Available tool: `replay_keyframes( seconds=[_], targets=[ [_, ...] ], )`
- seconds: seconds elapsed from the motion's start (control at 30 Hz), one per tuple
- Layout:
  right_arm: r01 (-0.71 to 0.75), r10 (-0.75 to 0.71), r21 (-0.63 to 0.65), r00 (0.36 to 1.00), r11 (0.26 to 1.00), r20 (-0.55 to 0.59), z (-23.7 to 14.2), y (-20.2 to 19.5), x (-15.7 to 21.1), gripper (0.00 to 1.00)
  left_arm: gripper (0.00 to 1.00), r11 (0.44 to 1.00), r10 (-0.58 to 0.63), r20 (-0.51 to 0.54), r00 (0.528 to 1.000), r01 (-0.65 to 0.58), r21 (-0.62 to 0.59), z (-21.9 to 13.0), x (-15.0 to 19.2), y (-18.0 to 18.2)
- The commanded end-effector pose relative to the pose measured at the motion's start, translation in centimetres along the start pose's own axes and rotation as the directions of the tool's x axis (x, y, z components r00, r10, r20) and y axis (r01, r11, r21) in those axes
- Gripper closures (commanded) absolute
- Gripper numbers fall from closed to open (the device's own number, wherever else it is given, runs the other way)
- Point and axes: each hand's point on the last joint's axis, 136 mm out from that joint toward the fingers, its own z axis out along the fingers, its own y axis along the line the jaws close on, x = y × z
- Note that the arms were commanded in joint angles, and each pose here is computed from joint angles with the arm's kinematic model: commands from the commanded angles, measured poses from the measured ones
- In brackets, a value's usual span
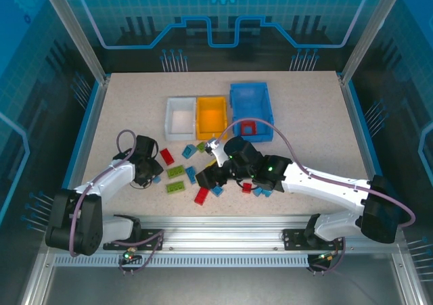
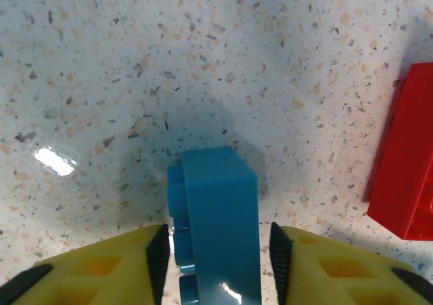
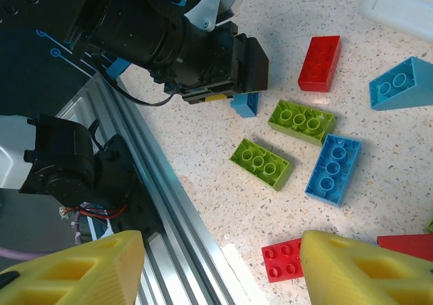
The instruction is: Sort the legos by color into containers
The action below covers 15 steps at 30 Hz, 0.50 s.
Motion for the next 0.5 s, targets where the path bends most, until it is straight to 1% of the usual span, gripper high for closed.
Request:
replay_keyframes(
  seconds=[0.0, 0.13, 0.2, 0.27, 0.3, 0.4, 0.47],
  targets=[
    [0.002, -0.001, -0.027, 1.000, 1.000, 0.022, 0.0, 1.1, -0.8, 0.36, 0.61, 1.000, 0.010, -0.001, 1.000, -0.010, 0.016, 0.2, 0.0, 0.0],
    [-0.003, 0.002, 0.005, 0.999, 1.000, 0.034, -0.4, 0.7, -1.2, 0.37, 0.68, 0.998, 0.045, 0.031, 0.998, -0.046, 0.038, -0.9, -0.6, -0.5],
    [-0.008, 0.005, 0.049, 0.998, 0.999, 0.065, -1.0, 0.0, -1.7, 0.38, 0.69, 0.993, 0.105, 0.095, 0.990, -0.111, 0.049, -2.8, -1.5, -1.5],
    [-0.033, 0.018, 0.119, 0.992, 0.992, 0.127, -1.9, -1.2, -2.4, 0.39, 0.70, 0.976, 0.185, 0.193, 0.964, -0.203, 0.078, -5.6, -2.4, -3.5],
    [-0.045, 0.023, 0.138, 0.987, 0.989, 0.160, -2.2, -1.8, -2.7, 0.39, 0.70, 0.967, 0.209, 0.219, 0.953, -0.235, 0.102, -6.6, -2.6, -4.5],
    [-0.091, 0.035, 0.177, 0.955, 0.980, 0.295, -3.3, -3.2, -4.5, 0.37, 0.70, 0.941, 0.265, 0.248, 0.932, -0.306, 0.147, -8.7, -3.3, -7.6],
    [-0.103, 0.033, 0.188, 0.938, 0.977, 0.344, -3.2, -4.0, -5.1, 0.37, 0.70, 0.921, 0.302, 0.242, 0.922, -0.348, 0.176, -8.9, -3.7, -9.9]
  ],
)
